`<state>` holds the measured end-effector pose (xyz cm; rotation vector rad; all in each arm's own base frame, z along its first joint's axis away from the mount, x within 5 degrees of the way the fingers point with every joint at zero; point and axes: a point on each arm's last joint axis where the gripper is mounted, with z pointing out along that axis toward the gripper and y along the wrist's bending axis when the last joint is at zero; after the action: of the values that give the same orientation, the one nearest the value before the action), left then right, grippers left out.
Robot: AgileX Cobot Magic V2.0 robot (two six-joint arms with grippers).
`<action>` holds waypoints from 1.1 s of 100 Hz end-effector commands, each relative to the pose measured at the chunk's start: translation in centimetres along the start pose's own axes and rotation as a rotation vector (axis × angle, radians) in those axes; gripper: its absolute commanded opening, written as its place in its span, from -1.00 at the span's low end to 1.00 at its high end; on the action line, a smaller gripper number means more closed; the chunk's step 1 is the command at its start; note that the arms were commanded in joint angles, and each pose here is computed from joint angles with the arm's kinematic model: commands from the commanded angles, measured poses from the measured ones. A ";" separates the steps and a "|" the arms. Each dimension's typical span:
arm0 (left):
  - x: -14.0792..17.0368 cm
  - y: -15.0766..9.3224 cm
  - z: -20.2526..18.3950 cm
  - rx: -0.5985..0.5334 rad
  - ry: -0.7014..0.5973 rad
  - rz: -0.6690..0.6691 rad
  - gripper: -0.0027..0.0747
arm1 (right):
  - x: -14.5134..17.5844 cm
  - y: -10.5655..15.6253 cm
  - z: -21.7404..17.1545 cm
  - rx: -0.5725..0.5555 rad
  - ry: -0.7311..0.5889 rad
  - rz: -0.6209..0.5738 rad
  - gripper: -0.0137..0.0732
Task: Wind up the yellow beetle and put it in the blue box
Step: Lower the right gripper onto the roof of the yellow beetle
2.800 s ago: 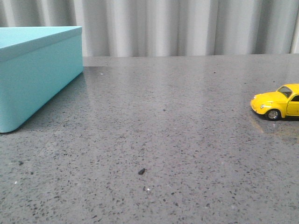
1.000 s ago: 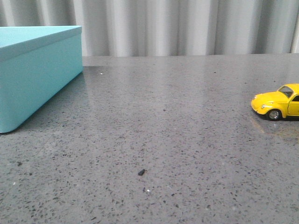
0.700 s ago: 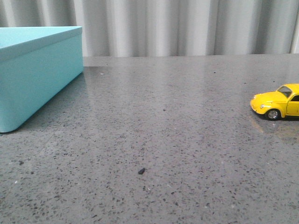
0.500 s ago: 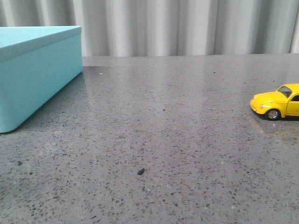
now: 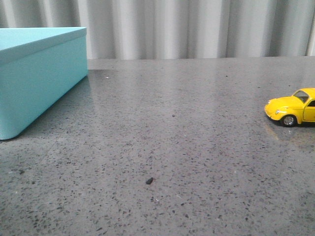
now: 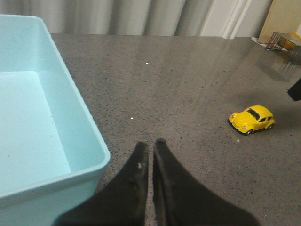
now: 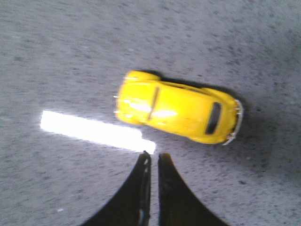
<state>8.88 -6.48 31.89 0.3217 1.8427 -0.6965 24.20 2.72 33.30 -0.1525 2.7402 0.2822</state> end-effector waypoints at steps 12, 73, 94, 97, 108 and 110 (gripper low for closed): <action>-1.5 -0.5 -0.2 0.022 -0.078 -0.001 -0.99 | -1.1 0.6 -0.3 0.022 -0.058 -0.041 -0.78; -1.5 -0.5 -0.2 0.022 -0.078 0.000 -0.99 | -0.5 4.5 -7.5 0.222 -0.592 -0.201 -0.78; -1.5 -0.5 -0.2 0.022 -0.078 0.000 -0.99 | -0.9 4.6 -7.3 0.211 -0.613 -0.207 -0.78; -1.5 -0.5 -0.2 0.022 -0.078 0.000 -0.99 | -0.7 4.5 -6.9 0.223 -0.564 -0.197 -0.78; -1.5 -0.5 -0.2 0.022 -0.078 0.000 -0.99 | -0.4 3.9 -4.3 0.276 -0.341 -0.170 -0.78; -1.5 -0.5 -0.2 0.022 -0.078 0.000 -0.99 | -0.3 3.8 -4.0 0.286 -0.306 -0.166 -0.78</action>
<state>8.77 -6.62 31.97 0.3396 1.8378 -0.7052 22.15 5.74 37.84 -0.2376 2.3487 -0.0699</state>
